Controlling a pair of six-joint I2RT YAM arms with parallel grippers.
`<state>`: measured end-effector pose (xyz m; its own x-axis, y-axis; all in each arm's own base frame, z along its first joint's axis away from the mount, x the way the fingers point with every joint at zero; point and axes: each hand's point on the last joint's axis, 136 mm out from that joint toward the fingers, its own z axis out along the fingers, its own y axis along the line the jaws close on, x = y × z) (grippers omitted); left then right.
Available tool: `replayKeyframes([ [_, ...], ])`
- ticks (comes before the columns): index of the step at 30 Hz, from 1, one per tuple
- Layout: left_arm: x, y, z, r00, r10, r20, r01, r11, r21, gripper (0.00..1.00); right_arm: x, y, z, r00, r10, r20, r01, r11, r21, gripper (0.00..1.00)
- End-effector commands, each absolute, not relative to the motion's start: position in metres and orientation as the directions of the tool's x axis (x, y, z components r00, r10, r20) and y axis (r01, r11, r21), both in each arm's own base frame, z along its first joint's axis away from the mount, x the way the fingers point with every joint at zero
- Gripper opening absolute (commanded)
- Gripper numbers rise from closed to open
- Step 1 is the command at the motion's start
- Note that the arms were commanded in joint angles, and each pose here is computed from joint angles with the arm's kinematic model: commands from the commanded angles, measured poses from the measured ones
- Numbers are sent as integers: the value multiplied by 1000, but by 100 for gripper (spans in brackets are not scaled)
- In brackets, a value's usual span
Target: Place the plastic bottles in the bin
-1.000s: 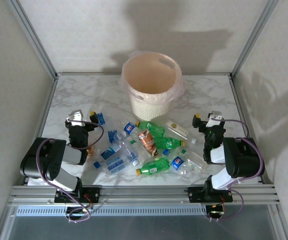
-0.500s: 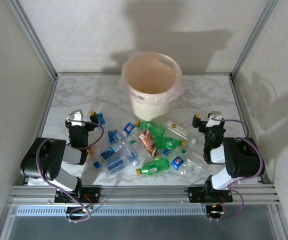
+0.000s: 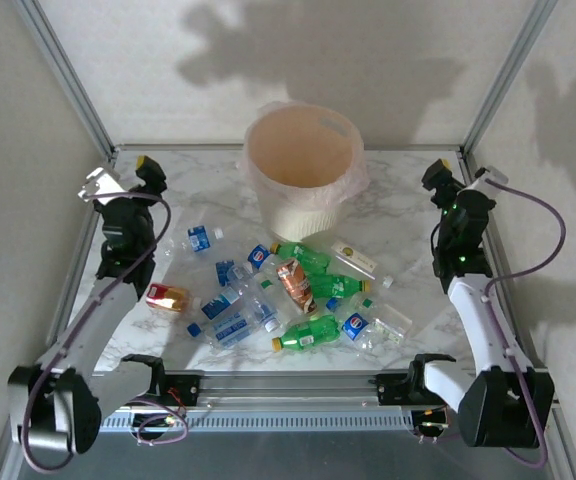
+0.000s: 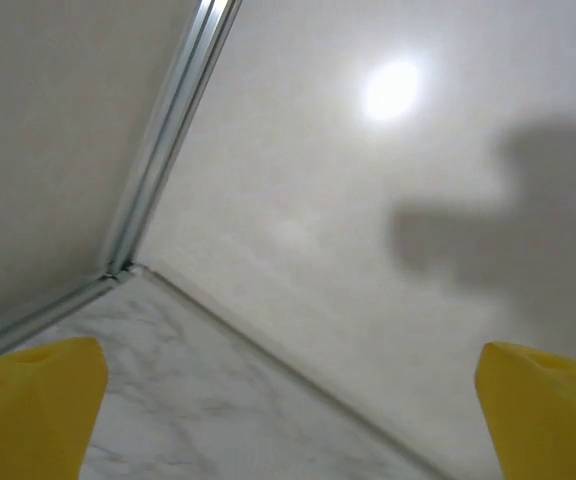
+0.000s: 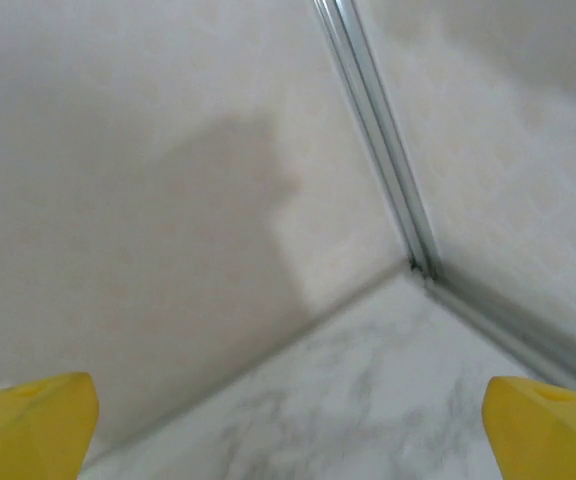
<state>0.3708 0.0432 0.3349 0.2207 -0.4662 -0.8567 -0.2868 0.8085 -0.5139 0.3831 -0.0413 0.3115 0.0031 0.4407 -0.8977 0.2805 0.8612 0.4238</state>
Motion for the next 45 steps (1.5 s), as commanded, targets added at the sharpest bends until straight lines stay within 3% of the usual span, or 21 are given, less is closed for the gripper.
replayKeyframes([
  [1, 368, 7, 269, -29, -620, -784, -312, 751, -582, 97, 364, 2, 204, -499, 473, -726, 358, 876, 324, 95],
  [3, 367, -21, 268, -95, -612, -785, -257, 777, -575, 96, 353, 30, 190, -644, 379, -665, 276, 925, 260, 91],
  [7, 373, -62, 270, -194, -612, -767, -154, 791, -592, 93, 327, 75, 173, -784, 245, -570, 133, 964, 232, 90],
  [10, 377, -69, 276, -207, -632, -747, -134, 774, -618, 93, 312, 97, 160, -845, 156, -511, 85, 983, 161, 91],
  [11, 377, -70, 279, -201, -640, -741, -132, 768, -627, 93, 308, 103, 156, -860, 133, -493, 69, 987, 146, 98],
  [23, 366, -64, 276, -191, -709, -678, -173, 705, -688, 94, 303, 122, 120, -905, 9, -426, -9, 999, 42, 99],
  [27, 366, -69, 272, -223, -712, -666, -170, 701, -693, 99, 303, 120, 107, -915, -28, -402, -29, 1000, -3, 99],
  [45, 370, -73, 271, -239, -713, -659, -163, 698, -697, 99, 316, 126, 80, -927, -123, -355, -85, 989, -121, 99],
])
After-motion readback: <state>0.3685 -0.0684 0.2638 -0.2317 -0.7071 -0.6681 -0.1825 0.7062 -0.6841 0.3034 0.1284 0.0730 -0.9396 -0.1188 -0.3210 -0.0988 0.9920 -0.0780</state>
